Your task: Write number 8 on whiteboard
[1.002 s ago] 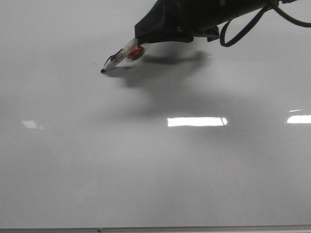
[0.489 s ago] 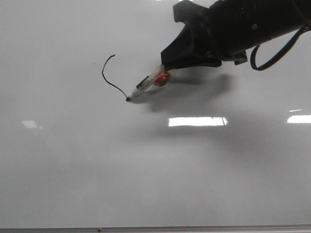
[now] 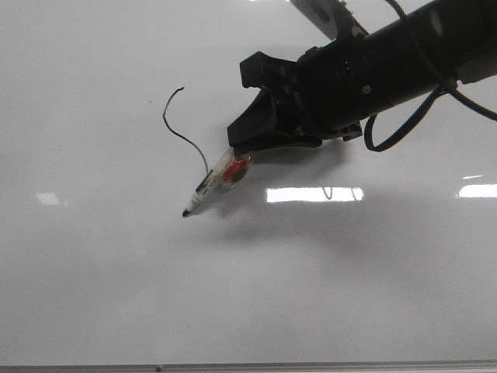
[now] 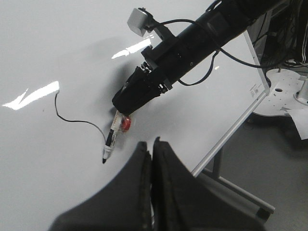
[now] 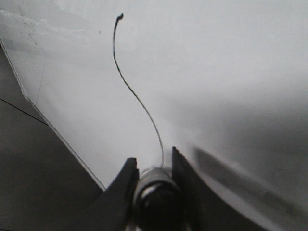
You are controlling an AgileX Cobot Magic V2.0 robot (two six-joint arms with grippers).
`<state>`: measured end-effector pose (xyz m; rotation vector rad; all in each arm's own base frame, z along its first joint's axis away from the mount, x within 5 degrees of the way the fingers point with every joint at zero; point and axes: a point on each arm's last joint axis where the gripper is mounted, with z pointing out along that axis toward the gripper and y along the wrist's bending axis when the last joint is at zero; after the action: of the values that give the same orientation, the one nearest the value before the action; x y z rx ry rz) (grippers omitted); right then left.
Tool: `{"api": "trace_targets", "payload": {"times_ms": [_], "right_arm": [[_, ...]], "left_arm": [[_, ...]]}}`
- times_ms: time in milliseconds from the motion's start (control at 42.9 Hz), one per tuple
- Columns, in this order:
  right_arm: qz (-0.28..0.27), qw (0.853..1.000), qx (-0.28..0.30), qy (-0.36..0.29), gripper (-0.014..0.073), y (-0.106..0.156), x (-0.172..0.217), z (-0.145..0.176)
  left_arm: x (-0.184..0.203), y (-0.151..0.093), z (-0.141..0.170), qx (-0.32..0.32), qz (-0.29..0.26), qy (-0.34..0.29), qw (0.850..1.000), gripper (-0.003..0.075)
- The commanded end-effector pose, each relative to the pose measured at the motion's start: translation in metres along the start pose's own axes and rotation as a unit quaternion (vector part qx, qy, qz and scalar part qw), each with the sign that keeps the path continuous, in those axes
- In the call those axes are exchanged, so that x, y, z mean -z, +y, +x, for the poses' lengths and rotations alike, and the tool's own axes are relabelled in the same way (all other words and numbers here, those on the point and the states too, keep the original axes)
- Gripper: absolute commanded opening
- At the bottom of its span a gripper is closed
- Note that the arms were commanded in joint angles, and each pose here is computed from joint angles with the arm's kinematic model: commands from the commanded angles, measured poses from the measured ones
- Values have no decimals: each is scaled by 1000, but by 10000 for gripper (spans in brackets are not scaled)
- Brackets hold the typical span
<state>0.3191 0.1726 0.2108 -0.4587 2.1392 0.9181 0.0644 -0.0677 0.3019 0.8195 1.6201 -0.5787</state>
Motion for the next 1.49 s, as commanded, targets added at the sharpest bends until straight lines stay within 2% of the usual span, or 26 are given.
{"api": "trace_targets", "payload": {"times_ms": [0, 559, 746, 1048, 1235, 1375, 1468], "right_arm": [[-22, 997, -14, -66, -59, 12, 9, -29], [-65, 993, 8, -96, -59, 24, 7, -54], [-35, 994, 17, -107, -59, 24, 15, -59], [30, 987, 48, -153, -59, 19, 54, -82], [1, 983, 55, -173, -59, 31, 53, -95], [-24, 983, 62, -172, -59, 46, 38, -101], [-60, 980, 76, -176, -59, 61, 41, -103]], "left_arm": [[2, 1, -13, 13, -6, -38, 999, -21], [2, 1, -13, 13, -6, -38, 999, -21], [2, 1, -13, 13, -6, -38, 999, -21], [2, 1, -13, 13, -6, -38, 999, -21], [2, 1, -13, 13, -6, -38, 999, -21], [2, 1, -13, 13, -6, -38, 999, -21], [2, 1, -13, 13, -6, -38, 999, -21]]}}
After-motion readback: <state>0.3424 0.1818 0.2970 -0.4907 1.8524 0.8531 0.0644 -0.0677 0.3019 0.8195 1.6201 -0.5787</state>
